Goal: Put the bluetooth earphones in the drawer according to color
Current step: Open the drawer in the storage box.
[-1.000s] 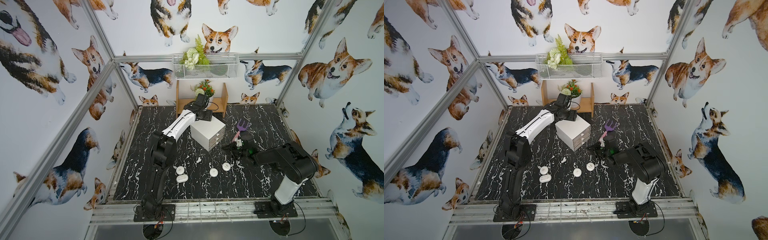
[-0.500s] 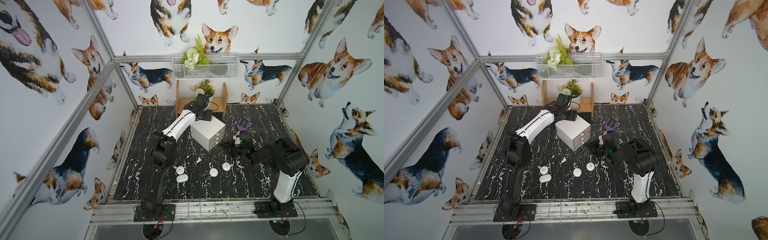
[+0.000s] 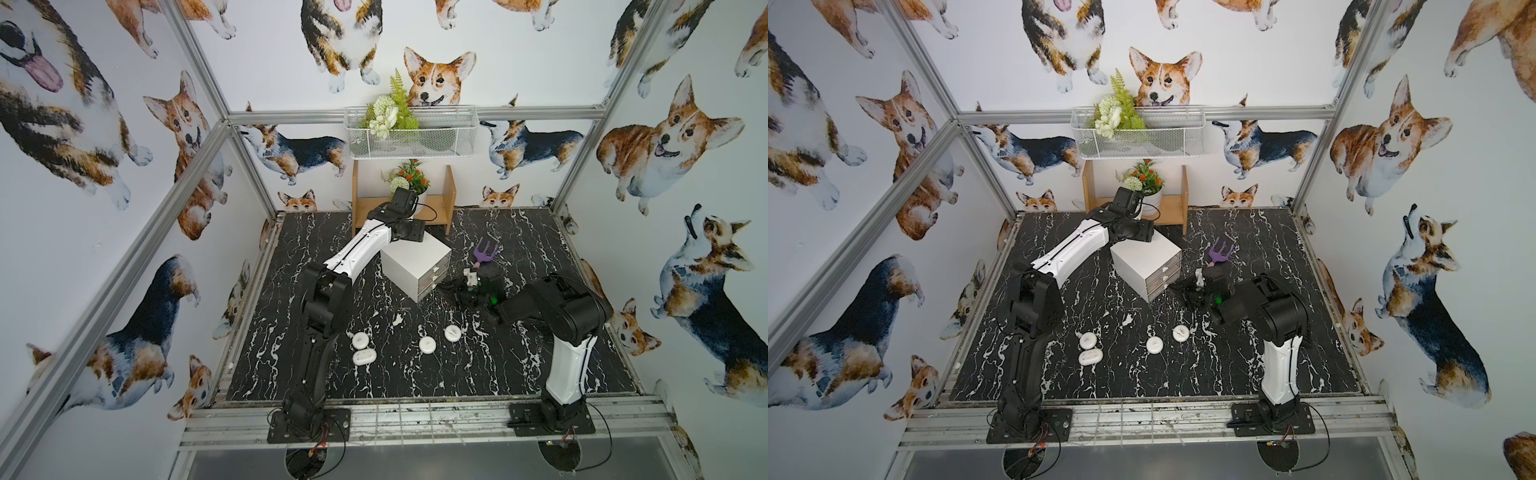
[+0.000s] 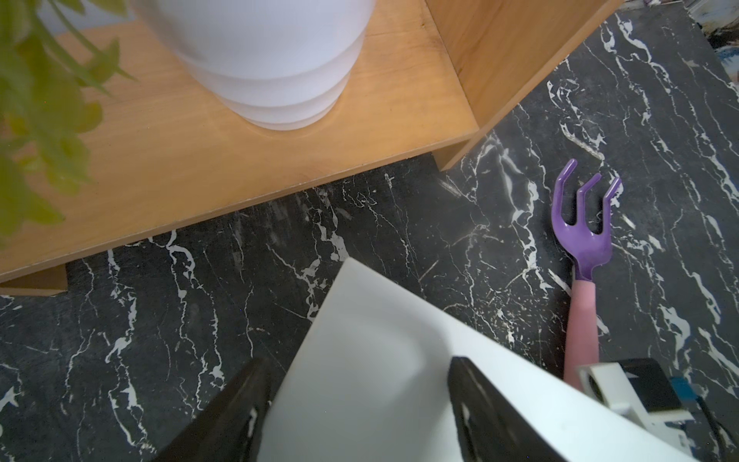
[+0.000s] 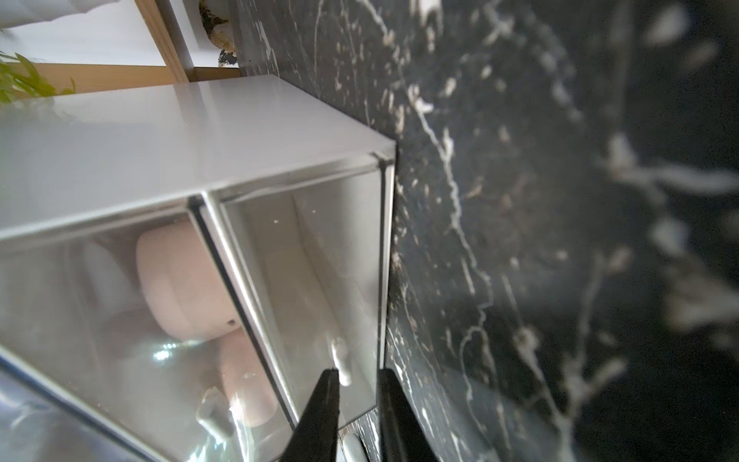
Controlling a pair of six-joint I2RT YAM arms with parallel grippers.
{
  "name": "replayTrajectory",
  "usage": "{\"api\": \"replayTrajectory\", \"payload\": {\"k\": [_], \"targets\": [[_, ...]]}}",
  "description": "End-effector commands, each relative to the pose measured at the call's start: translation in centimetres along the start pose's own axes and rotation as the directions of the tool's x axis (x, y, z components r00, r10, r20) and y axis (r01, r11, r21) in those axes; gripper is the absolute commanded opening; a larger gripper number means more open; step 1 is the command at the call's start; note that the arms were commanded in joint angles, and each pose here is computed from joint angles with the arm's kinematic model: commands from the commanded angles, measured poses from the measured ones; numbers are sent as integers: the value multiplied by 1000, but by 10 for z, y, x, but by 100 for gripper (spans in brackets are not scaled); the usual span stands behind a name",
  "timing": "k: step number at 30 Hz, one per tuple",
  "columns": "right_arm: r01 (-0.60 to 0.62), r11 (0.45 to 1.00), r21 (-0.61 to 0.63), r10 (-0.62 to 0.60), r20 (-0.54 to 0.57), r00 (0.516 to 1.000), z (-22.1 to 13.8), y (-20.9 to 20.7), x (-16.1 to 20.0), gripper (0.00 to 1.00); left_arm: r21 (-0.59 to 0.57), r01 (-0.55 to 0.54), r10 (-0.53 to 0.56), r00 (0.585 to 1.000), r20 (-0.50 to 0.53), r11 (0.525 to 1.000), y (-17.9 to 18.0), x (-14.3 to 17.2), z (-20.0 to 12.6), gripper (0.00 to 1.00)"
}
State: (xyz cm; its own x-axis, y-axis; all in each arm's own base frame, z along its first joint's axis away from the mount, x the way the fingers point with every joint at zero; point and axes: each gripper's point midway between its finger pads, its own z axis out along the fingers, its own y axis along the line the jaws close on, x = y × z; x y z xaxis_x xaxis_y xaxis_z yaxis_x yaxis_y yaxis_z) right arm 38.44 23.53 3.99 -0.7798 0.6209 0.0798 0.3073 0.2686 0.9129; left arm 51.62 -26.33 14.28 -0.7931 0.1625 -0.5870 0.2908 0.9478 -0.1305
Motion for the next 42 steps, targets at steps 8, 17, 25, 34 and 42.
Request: {"api": "replayTrajectory", "payload": {"k": [8, 17, 25, 34, 42], "targets": [[10, 999, -51, -10, 4, 1000, 9, 10, -4, 24, 12, -13, 16, 948, -318, 1000, 1, 83, 9, 75], [1, 996, -85, -1, 5, 1000, 17, 15, -6, 21, 13, -17, 21, 947, -319, 1000, 0, 82, 7, 75], [-7, 994, -108, 9, 18, 1000, 16, 17, -6, 5, 12, -15, 18, 945, -326, 1000, 1, 85, 8, 75], [-19, 998, -67, 19, -9, 1000, 4, -3, 8, 0, 2, -11, 11, 942, -336, 1000, 3, 90, 11, 75], [-10, 999, 31, 11, -42, 999, -27, -33, 34, 0, 1, -1, 1, 942, -335, 1000, 3, 89, 15, 75]]}}
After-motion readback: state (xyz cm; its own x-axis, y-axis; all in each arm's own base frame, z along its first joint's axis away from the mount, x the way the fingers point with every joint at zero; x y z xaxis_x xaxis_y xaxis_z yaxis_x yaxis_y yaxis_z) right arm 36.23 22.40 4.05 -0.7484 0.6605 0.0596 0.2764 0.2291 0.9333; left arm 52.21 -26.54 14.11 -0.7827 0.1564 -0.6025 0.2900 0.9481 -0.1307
